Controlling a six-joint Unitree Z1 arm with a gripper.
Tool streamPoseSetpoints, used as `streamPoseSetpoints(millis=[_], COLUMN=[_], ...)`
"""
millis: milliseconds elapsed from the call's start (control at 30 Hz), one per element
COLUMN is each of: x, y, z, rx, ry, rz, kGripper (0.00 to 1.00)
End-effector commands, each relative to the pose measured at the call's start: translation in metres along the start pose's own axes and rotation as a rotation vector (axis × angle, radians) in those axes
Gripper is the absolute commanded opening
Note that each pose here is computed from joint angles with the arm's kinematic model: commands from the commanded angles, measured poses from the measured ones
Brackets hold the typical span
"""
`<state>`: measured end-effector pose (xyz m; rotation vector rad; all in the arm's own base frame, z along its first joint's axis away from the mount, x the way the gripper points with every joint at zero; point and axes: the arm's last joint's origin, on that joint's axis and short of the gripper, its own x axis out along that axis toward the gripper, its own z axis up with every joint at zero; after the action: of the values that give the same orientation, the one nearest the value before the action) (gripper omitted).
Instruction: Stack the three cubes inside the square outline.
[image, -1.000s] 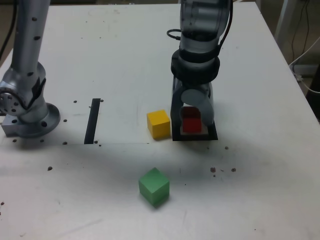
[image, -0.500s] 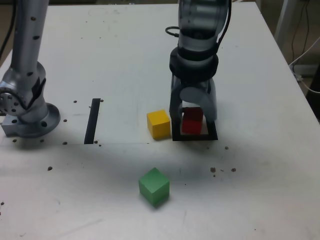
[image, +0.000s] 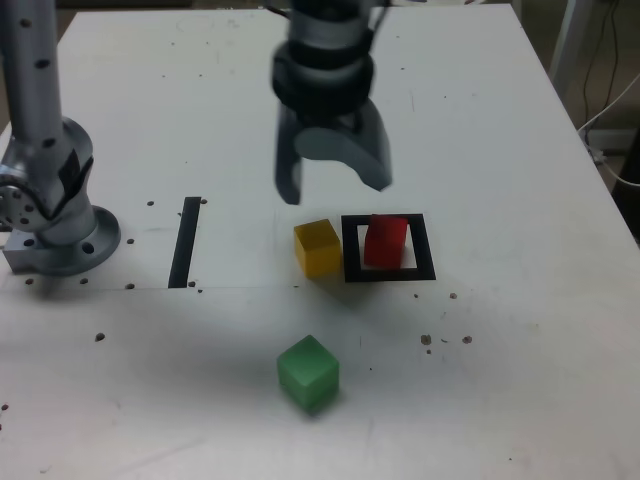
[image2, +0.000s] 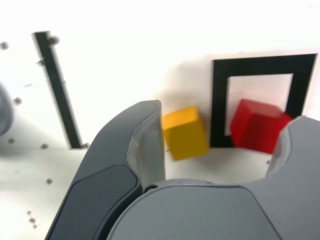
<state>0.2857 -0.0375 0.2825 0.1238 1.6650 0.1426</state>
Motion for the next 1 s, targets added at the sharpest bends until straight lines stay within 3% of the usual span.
streamPoseSetpoints(millis=[0, 233, 533, 967], x=[-0.004, 0.01, 0.037, 0.061], y=[-0.002, -0.006, -0.012, -0.01], z=[-0.01, -0.019, -0.021, -0.016], rx=[-0.013, -0.053, -0.076, -0.102], ry=[0.015, 0.086, 0.074, 0.117], rz=[-0.003, -0.038, -0.124, -0.135], kGripper=[1.0, 0.98, 0.96, 0.93])
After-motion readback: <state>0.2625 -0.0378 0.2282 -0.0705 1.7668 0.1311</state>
